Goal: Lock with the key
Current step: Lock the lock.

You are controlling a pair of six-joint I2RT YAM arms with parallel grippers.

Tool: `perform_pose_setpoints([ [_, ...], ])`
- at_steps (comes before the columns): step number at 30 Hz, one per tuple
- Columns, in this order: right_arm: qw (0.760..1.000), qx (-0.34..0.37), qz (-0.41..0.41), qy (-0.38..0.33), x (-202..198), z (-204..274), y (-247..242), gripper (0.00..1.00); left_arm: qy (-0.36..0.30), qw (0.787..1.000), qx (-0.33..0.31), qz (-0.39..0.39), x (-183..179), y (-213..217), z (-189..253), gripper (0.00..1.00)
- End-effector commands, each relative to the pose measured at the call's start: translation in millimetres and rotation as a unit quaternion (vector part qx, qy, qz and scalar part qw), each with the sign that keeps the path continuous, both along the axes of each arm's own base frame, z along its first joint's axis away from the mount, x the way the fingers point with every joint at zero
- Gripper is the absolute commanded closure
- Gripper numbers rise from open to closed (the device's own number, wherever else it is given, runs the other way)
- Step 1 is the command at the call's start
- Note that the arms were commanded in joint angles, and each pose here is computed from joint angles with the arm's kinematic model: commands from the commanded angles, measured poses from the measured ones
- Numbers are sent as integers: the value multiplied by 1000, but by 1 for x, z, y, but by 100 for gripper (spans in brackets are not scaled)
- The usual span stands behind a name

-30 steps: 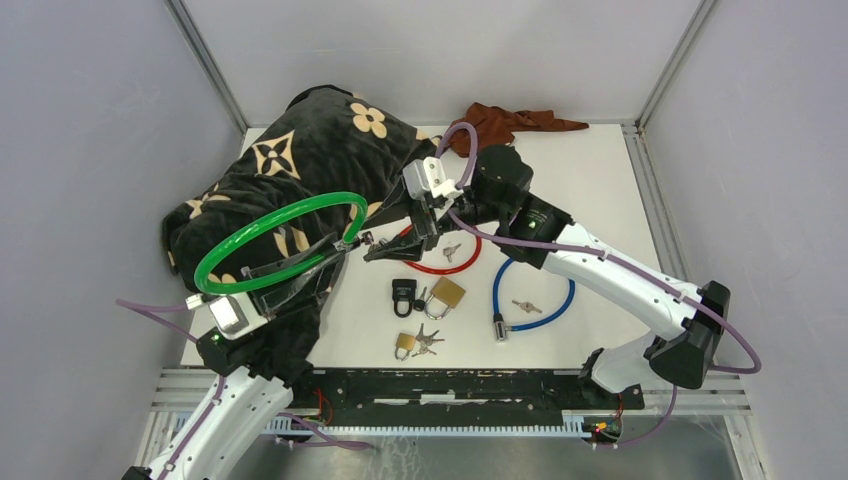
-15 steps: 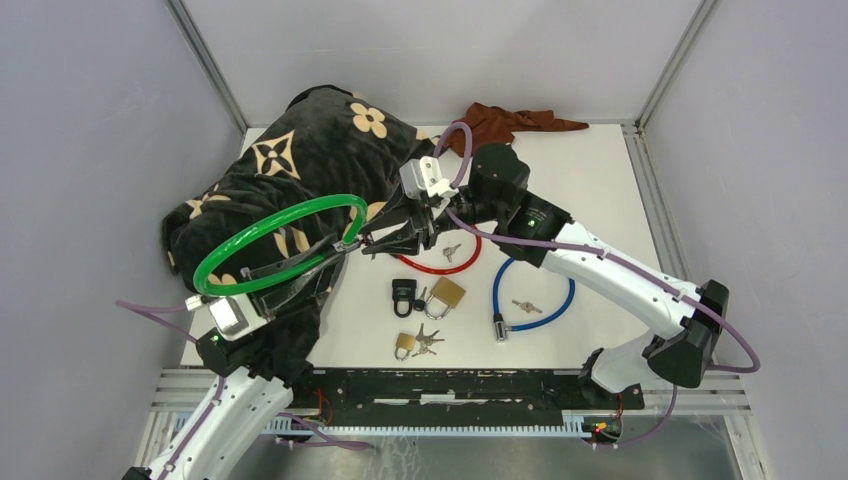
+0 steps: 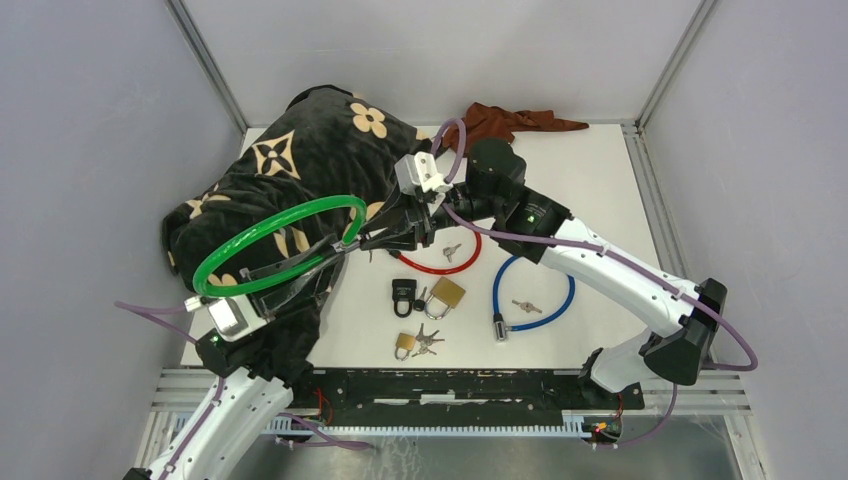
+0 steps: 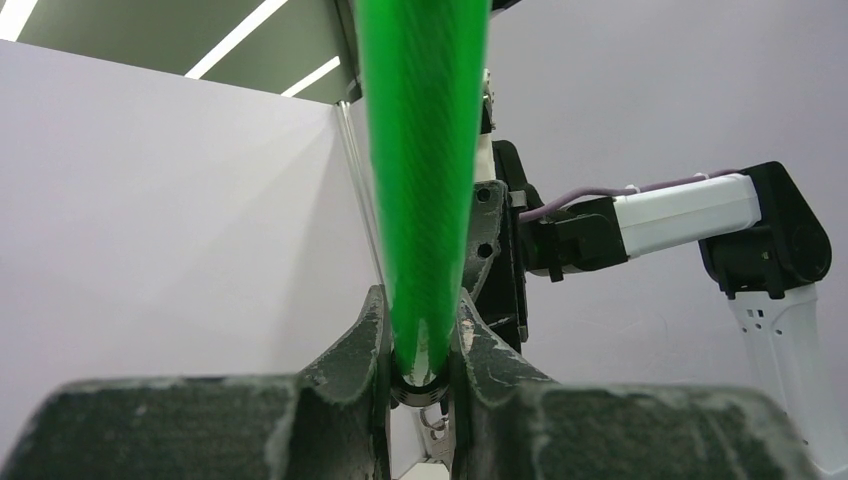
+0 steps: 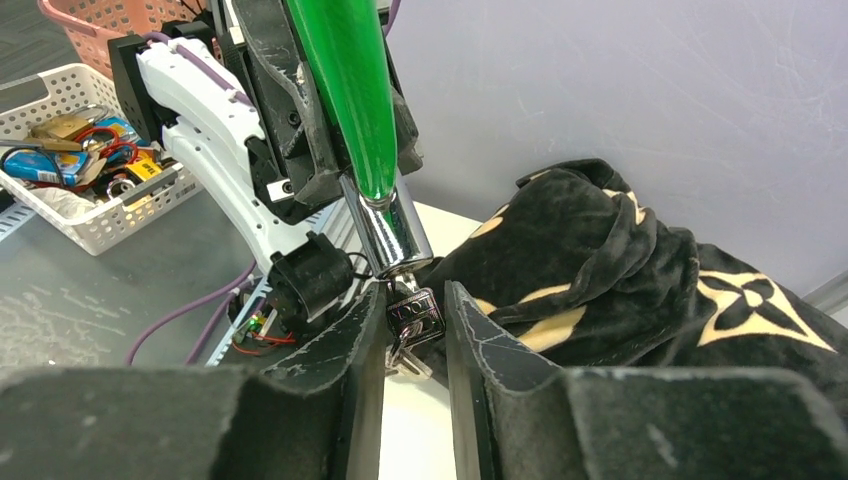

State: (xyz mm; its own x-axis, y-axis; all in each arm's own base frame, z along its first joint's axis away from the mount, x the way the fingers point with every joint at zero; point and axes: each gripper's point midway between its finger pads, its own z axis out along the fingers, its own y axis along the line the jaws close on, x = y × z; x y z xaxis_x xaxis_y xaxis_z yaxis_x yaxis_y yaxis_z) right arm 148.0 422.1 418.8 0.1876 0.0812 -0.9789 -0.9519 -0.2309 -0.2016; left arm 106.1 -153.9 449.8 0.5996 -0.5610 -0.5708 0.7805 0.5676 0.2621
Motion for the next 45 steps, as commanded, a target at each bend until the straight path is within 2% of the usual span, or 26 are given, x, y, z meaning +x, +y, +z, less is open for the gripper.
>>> perform_pose_setpoints([
  [1, 1000, -2, -15, -6, 5, 8, -2, 73, -33, 999, -20, 13, -11, 10, 15, 98],
  [5, 1000, 1, -18, -14, 6, 9, -2, 79, -31, 999, -20, 12, -10, 9, 15, 98],
  [12, 999, 35, -19, -36, 5, 22, -3, 100, -7, 999, -29, 13, -3, 11, 14, 98],
  [18, 993, 62, -18, -96, -3, 22, -4, 100, 25, 999, -43, 5, 5, 12, 13, 98],
  [23, 975, 75, -68, -196, 8, 7, -5, 100, 44, 998, -51, 2, 10, 13, 13, 98],
  [31, 944, 107, -134, -283, 24, 11, -8, 99, 60, 997, -51, 2, 15, 12, 11, 98],
  [33, 939, 109, -141, -293, 25, 12, -10, 89, 59, 997, -51, 2, 15, 12, 11, 98],
  [35, 940, 101, -141, -295, 25, 11, -11, 72, 54, 997, -49, 4, 13, 12, 11, 98],
  [38, 944, 81, -130, -291, 21, 6, -14, 36, 45, 998, -45, 2, 10, 11, 11, 98],
  [39, 947, 67, -122, -289, 19, 4, -15, 28, 45, 998, -44, 2, 10, 11, 11, 98],
  [41, 953, 38, -102, -283, 16, 0, -18, 15, 45, 998, -43, 1, 10, 11, 10, 98],
  [44, 964, 5, -66, -259, 12, -5, -24, 5, 41, 998, -41, -1, 9, 10, 11, 98],
  [45, 967, 0, -55, -248, 9, -6, -25, 5, 39, 998, -40, -1, 8, 10, 11, 98],
])
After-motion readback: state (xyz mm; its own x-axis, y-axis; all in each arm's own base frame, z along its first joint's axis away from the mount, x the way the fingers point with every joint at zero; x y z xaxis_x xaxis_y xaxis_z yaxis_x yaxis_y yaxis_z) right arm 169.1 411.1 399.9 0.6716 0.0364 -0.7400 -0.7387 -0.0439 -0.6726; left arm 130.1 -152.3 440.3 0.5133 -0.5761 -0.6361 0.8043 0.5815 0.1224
